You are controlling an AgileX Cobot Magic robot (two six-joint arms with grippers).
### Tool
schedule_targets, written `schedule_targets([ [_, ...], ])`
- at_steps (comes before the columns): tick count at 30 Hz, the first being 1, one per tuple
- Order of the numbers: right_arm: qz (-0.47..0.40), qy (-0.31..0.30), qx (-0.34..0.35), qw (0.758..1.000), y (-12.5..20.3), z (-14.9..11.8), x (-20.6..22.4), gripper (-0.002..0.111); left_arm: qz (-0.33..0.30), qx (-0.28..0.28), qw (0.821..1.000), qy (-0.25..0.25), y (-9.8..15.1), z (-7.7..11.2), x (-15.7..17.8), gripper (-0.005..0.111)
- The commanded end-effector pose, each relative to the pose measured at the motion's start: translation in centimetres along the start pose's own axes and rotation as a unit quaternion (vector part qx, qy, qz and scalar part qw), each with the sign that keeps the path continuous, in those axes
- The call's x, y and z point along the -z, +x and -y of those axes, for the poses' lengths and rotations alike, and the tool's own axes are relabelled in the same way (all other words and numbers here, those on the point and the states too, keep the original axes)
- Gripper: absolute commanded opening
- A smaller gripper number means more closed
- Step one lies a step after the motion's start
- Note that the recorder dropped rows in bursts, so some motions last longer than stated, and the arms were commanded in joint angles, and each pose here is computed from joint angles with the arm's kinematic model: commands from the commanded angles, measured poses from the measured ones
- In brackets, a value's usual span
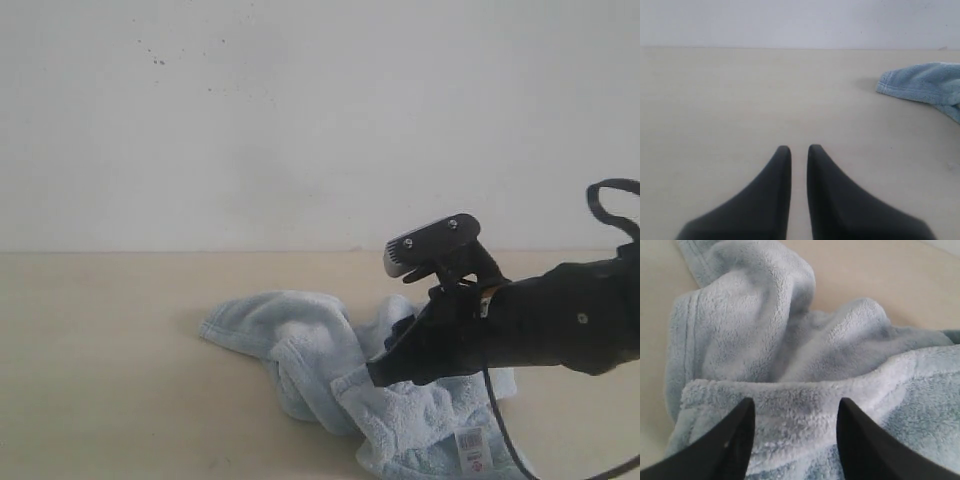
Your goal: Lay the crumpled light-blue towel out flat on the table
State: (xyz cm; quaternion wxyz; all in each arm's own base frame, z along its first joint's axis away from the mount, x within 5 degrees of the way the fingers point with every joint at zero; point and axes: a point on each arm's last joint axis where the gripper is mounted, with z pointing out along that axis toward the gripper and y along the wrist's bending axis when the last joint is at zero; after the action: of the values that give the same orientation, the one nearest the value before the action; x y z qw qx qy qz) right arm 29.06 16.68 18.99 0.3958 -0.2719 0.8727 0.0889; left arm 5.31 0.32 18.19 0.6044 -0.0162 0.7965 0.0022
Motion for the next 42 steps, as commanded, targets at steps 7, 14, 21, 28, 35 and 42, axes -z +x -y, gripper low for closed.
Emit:
schedule_targets([
  [7,-0.049,-0.062,0.080,0.994,-0.5,-4.9,-2.0,0.049,0.003,0.000,1.000,0.004,0.1,0.1,0.0,0.013],
  [14,-0.086,-0.075,0.093,0.989,0.3,-5.6,-2.2,0.049,0.003,0.000,1.000,0.004,0.1,0.1,0.0,0.013],
  [21,-0.143,-0.082,0.104,0.981,2.2,-5.7,-3.5,0.049,0.003,0.000,1.000,0.004,0.1,0.1,0.0,0.013],
  [28,-0.166,-0.082,0.107,0.977,3.6,-5.8,-5.1,0.030,0.003,0.000,1.000,0.004,0.1,0.1,0.0,0.013],
  [35,-0.134,-0.077,0.094,0.983,2.2,-5.6,-3.9,0.000,0.003,0.000,1.000,0.004,0.1,0.1,0.0,0.013],
  [42,-0.106,-0.077,0.103,0.986,-0.6,-5.1,1.1,0.000,0.003,0.000,1.000,0.004,0.1,0.1,0.0,0.013],
])
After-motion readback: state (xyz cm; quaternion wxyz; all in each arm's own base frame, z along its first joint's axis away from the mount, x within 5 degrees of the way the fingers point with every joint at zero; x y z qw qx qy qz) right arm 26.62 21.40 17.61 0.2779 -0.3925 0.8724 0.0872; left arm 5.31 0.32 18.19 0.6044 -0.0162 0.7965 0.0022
